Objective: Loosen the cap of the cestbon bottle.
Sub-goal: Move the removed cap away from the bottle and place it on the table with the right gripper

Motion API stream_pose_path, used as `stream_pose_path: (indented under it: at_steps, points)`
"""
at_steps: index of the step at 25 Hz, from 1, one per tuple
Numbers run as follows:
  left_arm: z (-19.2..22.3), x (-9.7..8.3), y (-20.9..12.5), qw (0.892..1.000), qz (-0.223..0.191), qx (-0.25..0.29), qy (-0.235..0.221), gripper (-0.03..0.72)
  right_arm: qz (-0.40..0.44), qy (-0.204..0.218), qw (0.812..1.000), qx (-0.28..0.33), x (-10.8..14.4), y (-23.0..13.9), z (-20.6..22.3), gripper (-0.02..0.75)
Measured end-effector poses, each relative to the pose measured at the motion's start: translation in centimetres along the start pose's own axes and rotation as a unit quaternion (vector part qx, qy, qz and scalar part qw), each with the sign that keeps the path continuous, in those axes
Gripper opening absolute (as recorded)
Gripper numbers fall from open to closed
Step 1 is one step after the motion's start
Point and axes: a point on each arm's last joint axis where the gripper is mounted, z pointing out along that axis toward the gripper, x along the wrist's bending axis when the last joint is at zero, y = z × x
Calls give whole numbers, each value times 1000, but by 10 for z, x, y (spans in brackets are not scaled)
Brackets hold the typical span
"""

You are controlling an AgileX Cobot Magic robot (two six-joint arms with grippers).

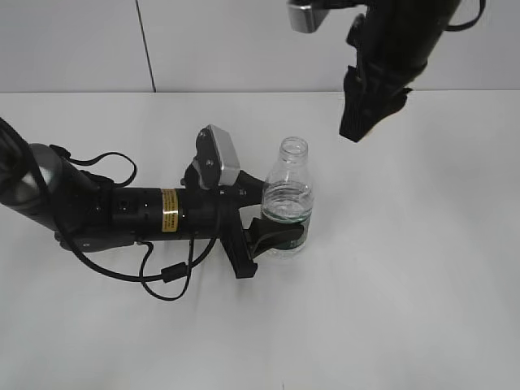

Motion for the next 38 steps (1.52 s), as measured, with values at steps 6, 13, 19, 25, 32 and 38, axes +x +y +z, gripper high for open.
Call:
stream_pose_path:
  at_steps: [6, 13, 19, 25, 32, 38]
  points:
    - [0, 0, 0, 1000, 0, 0, 0, 415, 61, 20, 998, 28, -6, -42, 6, 295]
    - [0, 0, 0, 1000, -2, -1, 2, 415, 210, 20, 976, 53, -10, -90, 22, 295]
    - [0, 1, 0, 1000, -3, -2, 4, 415, 358, -38, 933, 19, -21, -120, 49, 295]
    - [0, 1, 0, 1000, -8, -7, 9, 415, 447, -79, 891, -24, -22, -129, 68, 295]
    - [-1, 10, 1, 998, 1, -18, 56, 415, 478, -62, 876, -4, -26, -135, 104, 295]
    - [-1, 11, 4, 997, -1, -37, 65, 415, 491, -52, 870, 7, -28, -139, 130, 295]
